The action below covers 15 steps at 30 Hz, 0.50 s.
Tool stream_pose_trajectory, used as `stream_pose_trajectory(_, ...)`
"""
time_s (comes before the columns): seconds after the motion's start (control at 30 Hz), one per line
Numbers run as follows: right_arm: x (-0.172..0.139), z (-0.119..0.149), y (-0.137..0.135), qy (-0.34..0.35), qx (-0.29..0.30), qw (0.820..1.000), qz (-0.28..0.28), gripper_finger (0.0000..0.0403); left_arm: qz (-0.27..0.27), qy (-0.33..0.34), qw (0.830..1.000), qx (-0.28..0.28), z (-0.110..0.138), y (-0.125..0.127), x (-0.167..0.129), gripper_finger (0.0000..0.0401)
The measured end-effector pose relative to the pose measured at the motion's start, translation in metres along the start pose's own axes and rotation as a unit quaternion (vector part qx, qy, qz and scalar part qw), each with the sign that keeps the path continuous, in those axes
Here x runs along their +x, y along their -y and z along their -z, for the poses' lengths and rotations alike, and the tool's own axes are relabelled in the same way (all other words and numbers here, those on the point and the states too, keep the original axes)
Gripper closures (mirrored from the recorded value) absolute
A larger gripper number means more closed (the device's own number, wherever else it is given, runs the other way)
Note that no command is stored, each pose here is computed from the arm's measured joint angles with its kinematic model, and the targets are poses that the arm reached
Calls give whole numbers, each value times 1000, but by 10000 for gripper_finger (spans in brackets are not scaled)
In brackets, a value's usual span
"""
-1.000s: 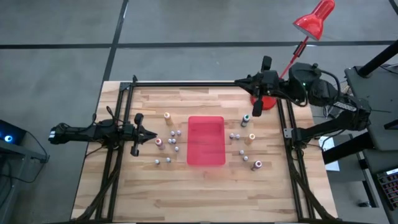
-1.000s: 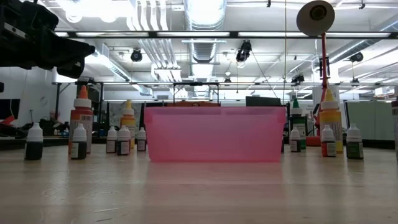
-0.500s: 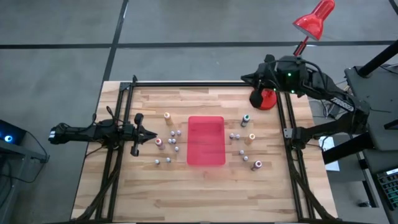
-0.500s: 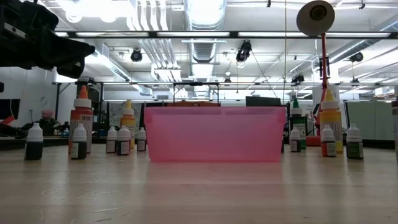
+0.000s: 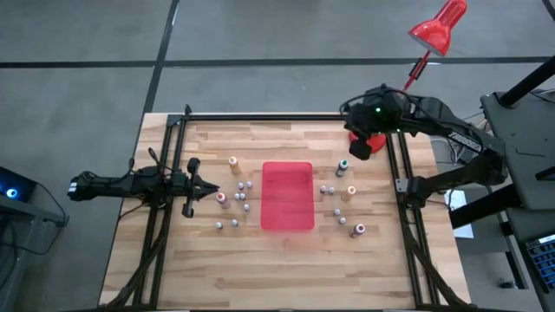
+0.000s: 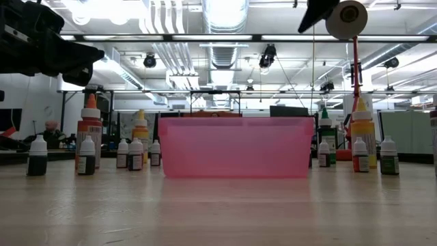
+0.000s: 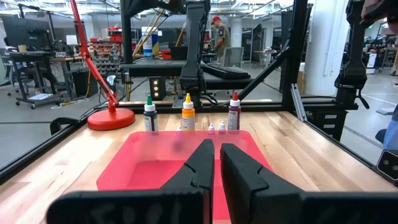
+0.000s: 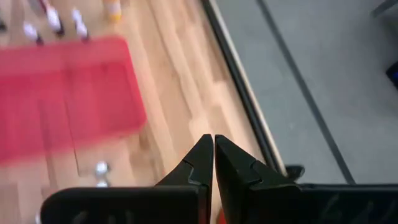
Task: Pick & Place food coloring
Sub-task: Put the large green food coloring bottle into the red bin
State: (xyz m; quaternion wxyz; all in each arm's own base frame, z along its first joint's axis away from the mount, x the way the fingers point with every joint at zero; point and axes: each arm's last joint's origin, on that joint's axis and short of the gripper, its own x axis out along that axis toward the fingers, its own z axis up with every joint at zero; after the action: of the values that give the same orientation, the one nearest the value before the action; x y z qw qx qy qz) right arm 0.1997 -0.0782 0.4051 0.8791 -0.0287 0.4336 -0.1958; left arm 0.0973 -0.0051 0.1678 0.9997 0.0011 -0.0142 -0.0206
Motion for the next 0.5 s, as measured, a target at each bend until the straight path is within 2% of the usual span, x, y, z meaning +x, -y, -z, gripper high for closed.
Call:
stream_pose_trajectory(0.2, 12, 2, -2, -49, -10, 999, -8, 394, 0, 0, 1000, 0, 0, 0, 0, 398)
stream_pose_trajectory(0.5, 28, 0, -5, -84, -31, 996, -15, 394, 0, 0, 1000, 0, 0, 0, 0, 398)
